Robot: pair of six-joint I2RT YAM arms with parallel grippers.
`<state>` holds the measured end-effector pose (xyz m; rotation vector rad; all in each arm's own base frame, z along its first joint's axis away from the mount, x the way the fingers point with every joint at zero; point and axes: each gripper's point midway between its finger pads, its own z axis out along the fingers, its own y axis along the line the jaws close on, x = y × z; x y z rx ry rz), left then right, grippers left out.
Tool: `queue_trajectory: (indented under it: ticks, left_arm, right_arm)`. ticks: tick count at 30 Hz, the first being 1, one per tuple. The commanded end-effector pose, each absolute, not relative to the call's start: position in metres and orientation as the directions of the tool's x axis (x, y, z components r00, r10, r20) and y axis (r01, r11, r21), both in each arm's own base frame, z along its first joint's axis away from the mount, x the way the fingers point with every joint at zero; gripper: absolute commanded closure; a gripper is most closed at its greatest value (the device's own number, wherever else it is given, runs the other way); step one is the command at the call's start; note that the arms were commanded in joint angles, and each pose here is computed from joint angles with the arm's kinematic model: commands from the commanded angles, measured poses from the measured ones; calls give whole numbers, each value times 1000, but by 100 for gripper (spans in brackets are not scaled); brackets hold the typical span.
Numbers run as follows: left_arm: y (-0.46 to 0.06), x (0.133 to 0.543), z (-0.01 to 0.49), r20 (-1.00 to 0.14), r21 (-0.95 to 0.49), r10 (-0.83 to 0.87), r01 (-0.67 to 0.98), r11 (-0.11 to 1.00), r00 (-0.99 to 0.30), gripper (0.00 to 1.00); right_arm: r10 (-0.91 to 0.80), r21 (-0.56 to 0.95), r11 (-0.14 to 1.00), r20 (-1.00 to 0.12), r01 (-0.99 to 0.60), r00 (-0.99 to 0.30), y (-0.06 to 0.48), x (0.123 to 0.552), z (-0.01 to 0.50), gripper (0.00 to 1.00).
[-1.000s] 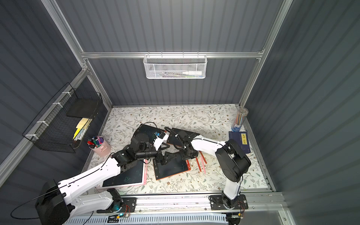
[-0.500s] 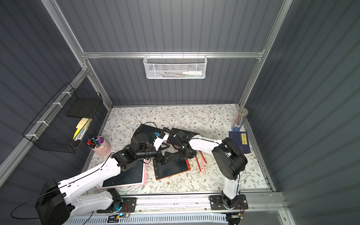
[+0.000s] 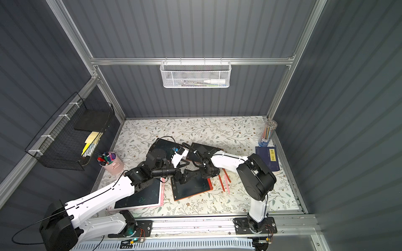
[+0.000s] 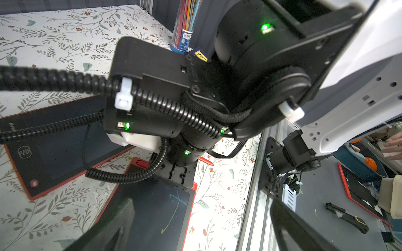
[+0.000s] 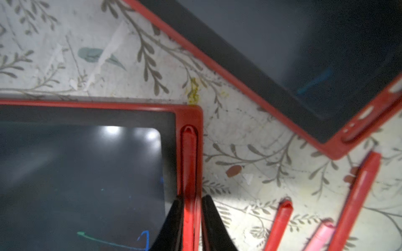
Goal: Place the stylus back onto the writing tablet
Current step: Place the stylus on the writing tablet.
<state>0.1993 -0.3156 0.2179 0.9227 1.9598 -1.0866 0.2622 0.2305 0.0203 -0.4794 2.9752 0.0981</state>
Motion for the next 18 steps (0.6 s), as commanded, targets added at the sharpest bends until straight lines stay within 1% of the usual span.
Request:
queue_trajectory:
  ticks: [1, 6, 18]
  left_arm:
    - [-316, 194, 217, -838, -374, 258, 850, 372, -481, 1]
    - [-316, 193, 219, -841, -372, 255, 851, 370, -478, 1]
    - [-315, 193, 220, -843, -370, 252, 852, 370, -475, 1]
  right_arm:
    - [-314, 50, 945, -146, -324, -938, 232, 261, 28, 79]
    - [-299, 59, 948, -184, -314, -937, 233, 265, 40, 81]
    - [-280, 50, 955, -173, -293, -944, 227, 260, 36, 96]
